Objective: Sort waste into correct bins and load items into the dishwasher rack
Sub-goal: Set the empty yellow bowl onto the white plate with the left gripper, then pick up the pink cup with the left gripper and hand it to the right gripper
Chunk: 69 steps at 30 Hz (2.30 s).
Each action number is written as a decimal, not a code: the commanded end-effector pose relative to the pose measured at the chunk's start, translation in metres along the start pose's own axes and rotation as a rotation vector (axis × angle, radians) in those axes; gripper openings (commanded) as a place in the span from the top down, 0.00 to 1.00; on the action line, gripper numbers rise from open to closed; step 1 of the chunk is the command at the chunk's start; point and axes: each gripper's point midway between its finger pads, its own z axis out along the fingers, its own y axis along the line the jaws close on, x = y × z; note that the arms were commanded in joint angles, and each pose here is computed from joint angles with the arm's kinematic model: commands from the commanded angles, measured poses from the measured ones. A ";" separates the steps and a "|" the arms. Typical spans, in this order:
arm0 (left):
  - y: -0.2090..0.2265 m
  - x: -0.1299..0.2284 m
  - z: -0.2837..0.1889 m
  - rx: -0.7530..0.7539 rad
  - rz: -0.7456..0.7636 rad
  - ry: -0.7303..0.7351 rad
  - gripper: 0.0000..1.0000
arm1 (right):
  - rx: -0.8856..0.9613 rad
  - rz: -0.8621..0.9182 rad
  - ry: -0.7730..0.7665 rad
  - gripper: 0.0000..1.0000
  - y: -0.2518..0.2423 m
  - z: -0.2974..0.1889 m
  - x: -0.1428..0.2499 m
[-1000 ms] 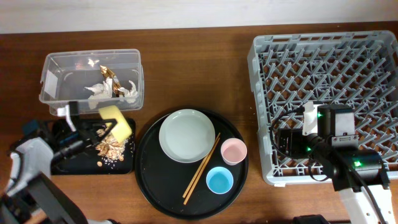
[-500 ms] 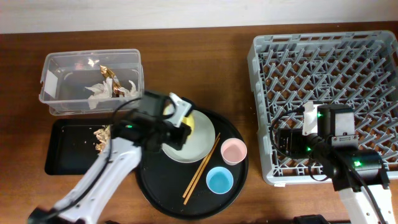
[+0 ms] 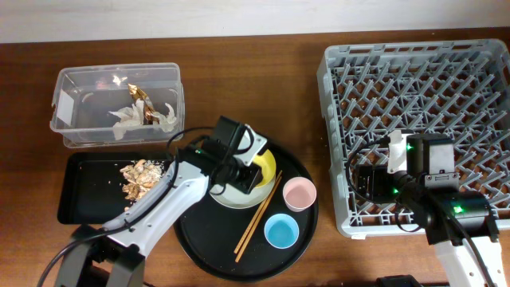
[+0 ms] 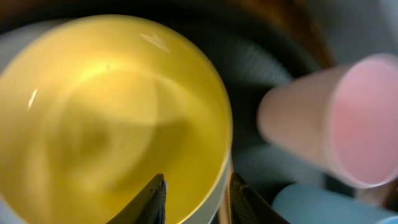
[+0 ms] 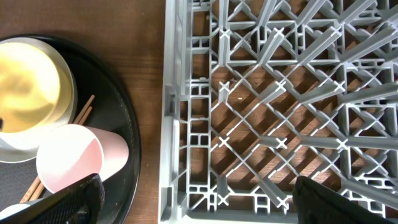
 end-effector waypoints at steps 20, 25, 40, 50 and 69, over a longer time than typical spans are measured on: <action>-0.076 -0.028 0.046 0.133 0.100 -0.010 0.99 | 0.006 0.006 -0.019 0.02 -0.001 -0.005 -0.006; -0.065 -0.074 -0.004 0.211 -0.027 -0.156 1.00 | 0.201 0.150 -0.053 0.02 -0.037 -0.009 -0.010; -0.100 -0.121 -0.109 0.881 -0.088 -0.312 1.00 | -1.055 -0.152 -0.207 0.01 0.106 -0.054 -0.049; -0.114 -0.124 -0.121 0.958 -0.080 -0.297 1.00 | -1.204 -0.180 -0.261 0.01 0.114 -0.063 -0.061; -0.115 -0.124 -0.121 0.961 -0.081 -0.294 1.00 | -1.243 -0.303 -0.284 0.29 0.136 -0.066 -0.060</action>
